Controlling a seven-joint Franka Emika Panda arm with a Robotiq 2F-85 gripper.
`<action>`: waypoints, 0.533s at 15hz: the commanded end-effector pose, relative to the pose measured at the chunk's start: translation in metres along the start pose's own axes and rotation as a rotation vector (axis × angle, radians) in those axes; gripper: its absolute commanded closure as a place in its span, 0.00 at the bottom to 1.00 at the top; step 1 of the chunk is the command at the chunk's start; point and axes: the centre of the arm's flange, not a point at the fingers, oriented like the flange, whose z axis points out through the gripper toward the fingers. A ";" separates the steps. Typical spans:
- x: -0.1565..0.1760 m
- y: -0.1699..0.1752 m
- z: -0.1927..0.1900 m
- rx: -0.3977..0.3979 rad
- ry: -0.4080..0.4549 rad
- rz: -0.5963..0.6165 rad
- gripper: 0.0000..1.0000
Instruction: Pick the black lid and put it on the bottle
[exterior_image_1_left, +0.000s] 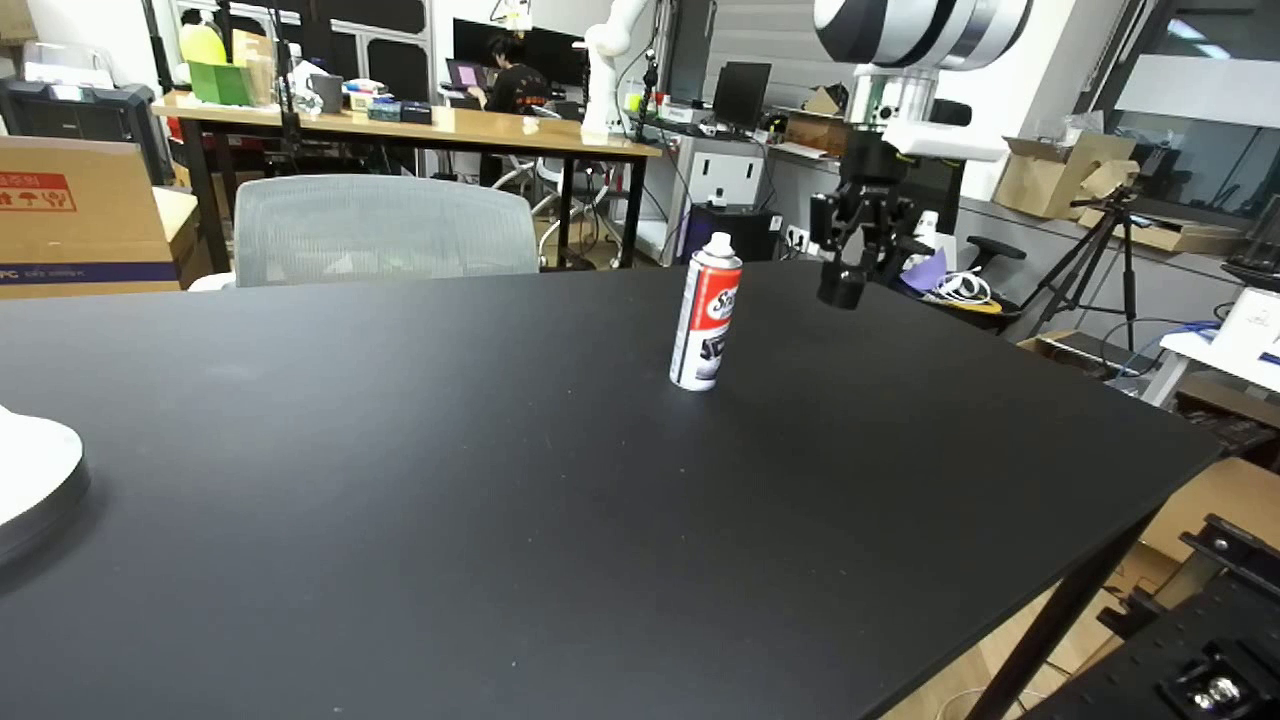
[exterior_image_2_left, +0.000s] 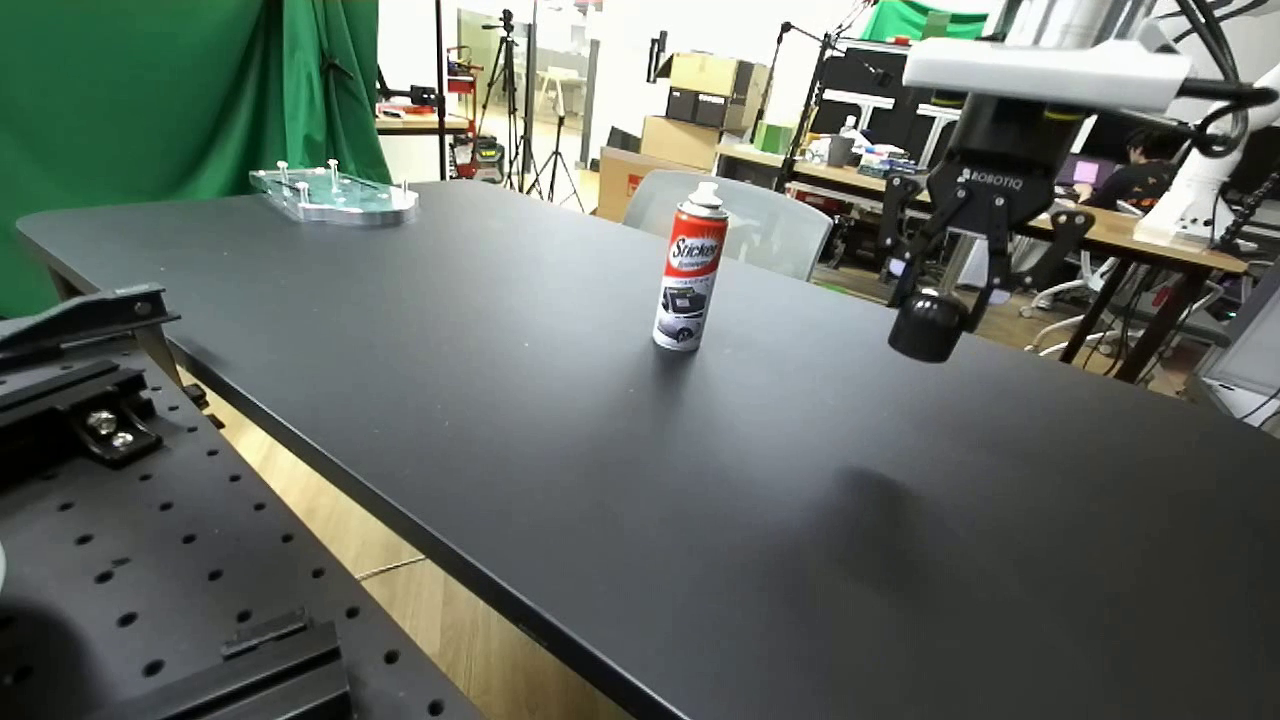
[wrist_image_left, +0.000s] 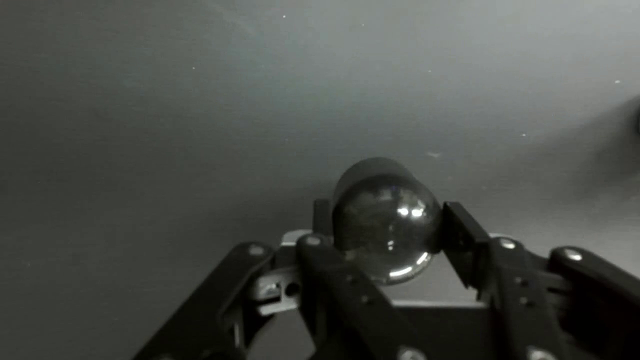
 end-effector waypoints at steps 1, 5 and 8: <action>-0.007 -0.026 -0.056 0.006 -0.015 -0.031 0.68; 0.000 -0.076 -0.094 0.021 -0.036 -0.107 0.68; 0.007 -0.121 -0.103 0.019 -0.054 -0.180 0.68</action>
